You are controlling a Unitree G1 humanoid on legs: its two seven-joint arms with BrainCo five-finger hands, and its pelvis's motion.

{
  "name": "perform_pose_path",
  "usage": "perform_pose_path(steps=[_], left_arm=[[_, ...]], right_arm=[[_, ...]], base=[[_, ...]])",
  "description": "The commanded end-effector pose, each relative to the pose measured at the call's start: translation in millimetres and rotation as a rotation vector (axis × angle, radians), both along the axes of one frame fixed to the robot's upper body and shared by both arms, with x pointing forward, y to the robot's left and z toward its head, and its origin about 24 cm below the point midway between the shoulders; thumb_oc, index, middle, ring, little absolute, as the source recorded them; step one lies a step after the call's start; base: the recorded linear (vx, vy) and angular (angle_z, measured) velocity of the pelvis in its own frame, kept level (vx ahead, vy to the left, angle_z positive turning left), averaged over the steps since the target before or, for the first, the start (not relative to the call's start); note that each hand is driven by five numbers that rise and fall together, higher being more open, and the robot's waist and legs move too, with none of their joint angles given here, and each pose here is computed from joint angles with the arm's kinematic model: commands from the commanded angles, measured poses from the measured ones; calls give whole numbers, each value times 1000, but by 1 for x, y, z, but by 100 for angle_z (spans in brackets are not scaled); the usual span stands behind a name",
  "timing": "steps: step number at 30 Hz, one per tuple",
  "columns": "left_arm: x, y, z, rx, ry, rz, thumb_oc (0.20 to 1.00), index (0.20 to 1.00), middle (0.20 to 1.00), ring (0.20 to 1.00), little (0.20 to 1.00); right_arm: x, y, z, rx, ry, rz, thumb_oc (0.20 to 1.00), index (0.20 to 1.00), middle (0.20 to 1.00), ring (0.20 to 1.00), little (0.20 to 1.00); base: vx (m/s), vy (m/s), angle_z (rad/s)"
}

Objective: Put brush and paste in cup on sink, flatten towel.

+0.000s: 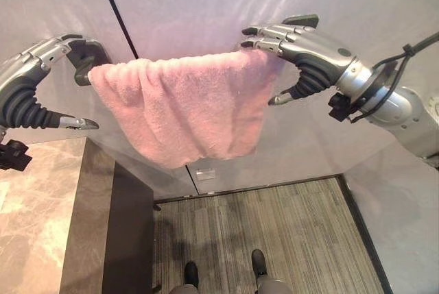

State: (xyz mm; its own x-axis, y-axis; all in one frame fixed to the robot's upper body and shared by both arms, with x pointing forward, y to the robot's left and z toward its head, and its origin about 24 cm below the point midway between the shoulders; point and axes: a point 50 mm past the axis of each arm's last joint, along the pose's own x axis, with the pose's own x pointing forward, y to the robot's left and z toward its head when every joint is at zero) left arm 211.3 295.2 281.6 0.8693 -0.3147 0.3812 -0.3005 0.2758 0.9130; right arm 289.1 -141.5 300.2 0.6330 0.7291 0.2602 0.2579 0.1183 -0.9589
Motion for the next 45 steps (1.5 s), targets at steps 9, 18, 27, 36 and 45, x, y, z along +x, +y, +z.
perform_pose_path(steps=[9,18,27,36,45], left_arm=[[-1,-13,29,53,-120,-36,1000,1000,1000,1000,1000],[-3,-22,33,73,-135,-76,1000,1000,1000,1000,1000],[-4,-30,38,102,-115,-116,1000,1000,1000,1000,1000],[2,-35,32,114,-56,-136,1000,1000,1000,1000,1000],[13,-37,31,173,37,-124,200,200,200,200,200]], right_arm=[[6,4,7,49,-63,-20,200,200,200,200,200],[7,6,3,50,-53,-14,200,200,200,200,200],[7,8,-3,55,-26,-6,200,200,200,200,200],[8,12,-3,59,-22,9,200,200,200,200,200],[11,19,-10,45,17,19,200,200,200,200,200]], base=[[0,0,0],[0,0,0],[0,0,0],[0,0,0],[0,0,0]])
